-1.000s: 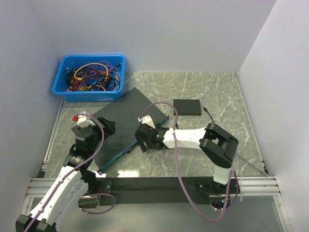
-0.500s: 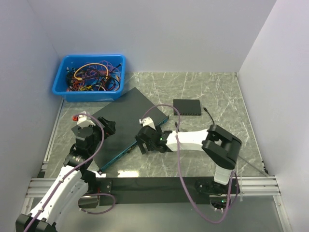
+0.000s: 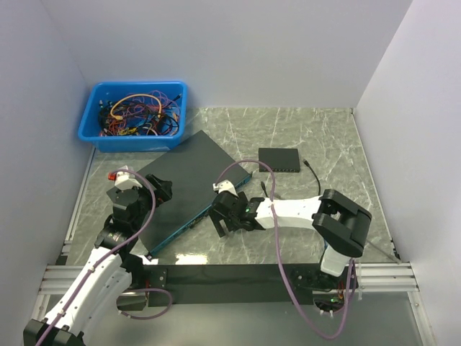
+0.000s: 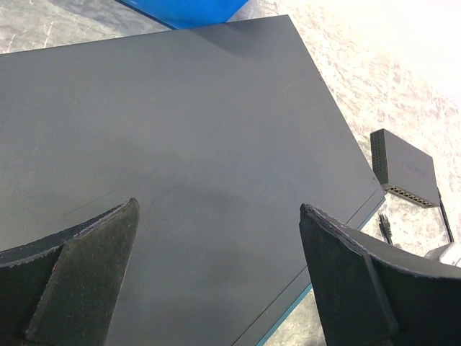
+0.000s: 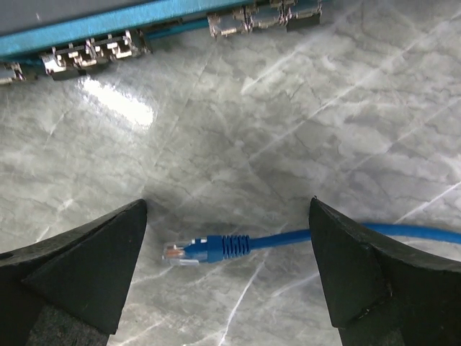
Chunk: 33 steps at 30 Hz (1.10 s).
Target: Insert the plug into the switch port
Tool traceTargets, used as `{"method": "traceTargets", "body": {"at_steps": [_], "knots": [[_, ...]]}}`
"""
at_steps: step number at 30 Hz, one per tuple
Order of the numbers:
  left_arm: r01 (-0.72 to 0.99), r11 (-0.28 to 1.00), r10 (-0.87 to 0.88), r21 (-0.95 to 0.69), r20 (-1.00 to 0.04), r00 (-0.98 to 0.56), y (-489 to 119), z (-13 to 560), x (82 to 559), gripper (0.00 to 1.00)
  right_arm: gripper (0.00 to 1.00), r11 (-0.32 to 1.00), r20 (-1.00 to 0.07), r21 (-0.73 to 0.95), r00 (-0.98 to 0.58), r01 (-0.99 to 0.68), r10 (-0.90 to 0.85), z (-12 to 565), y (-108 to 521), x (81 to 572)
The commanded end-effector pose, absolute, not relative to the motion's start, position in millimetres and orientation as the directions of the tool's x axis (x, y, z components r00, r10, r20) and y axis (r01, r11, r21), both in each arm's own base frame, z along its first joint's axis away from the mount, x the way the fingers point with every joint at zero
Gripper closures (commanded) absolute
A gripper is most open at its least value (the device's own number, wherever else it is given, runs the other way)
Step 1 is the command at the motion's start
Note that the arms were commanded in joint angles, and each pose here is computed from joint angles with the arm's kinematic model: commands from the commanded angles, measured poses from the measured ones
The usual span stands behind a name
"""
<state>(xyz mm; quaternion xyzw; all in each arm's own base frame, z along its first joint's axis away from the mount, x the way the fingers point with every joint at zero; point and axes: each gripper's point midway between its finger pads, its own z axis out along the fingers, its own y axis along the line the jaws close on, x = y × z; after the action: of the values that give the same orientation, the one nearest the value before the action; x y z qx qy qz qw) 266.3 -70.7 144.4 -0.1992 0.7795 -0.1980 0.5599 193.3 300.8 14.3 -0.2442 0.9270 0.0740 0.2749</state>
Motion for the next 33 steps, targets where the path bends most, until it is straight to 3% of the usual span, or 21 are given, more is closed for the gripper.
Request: {"method": "traceTargets", "body": {"at_steps": [1,4,9,16,29,33], "knots": [[-0.091,0.837,-0.542,-0.539,-0.795,-0.272,-69.4,148.0,268.2,0.01,0.00,0.864,-0.487,-0.012,-0.751,-0.504,-0.446,-8.0,287.5,185.4],[-0.094,0.837,-0.543,-0.539,-0.794,-0.273,-69.3,146.9,268.5,0.01,0.00,0.854,-0.496,0.007,-0.743,-0.520,-0.448,-4.0,289.1,183.1],[-0.099,0.837,-0.543,-0.538,-0.796,-0.267,-67.8,148.1,268.4,0.01,0.00,0.858,-0.604,0.038,-0.695,-0.513,-0.389,39.3,290.2,185.0],[-0.096,0.833,-0.550,-0.545,-0.795,-0.256,-67.0,151.5,267.3,0.01,0.00,0.964,-0.726,0.000,-0.663,-0.265,-0.182,100.4,238.0,211.8],[-0.061,0.819,-0.567,-0.571,-0.787,-0.244,-70.5,158.5,261.6,0.01,0.00,0.984,-0.630,-0.052,-0.770,0.169,0.099,66.7,140.8,255.0],[-0.054,0.817,-0.568,-0.574,-0.786,-0.242,-71.3,159.6,261.1,0.01,0.00,0.977,-0.616,-0.048,-0.776,0.207,0.134,63.0,124.3,259.6]]}}
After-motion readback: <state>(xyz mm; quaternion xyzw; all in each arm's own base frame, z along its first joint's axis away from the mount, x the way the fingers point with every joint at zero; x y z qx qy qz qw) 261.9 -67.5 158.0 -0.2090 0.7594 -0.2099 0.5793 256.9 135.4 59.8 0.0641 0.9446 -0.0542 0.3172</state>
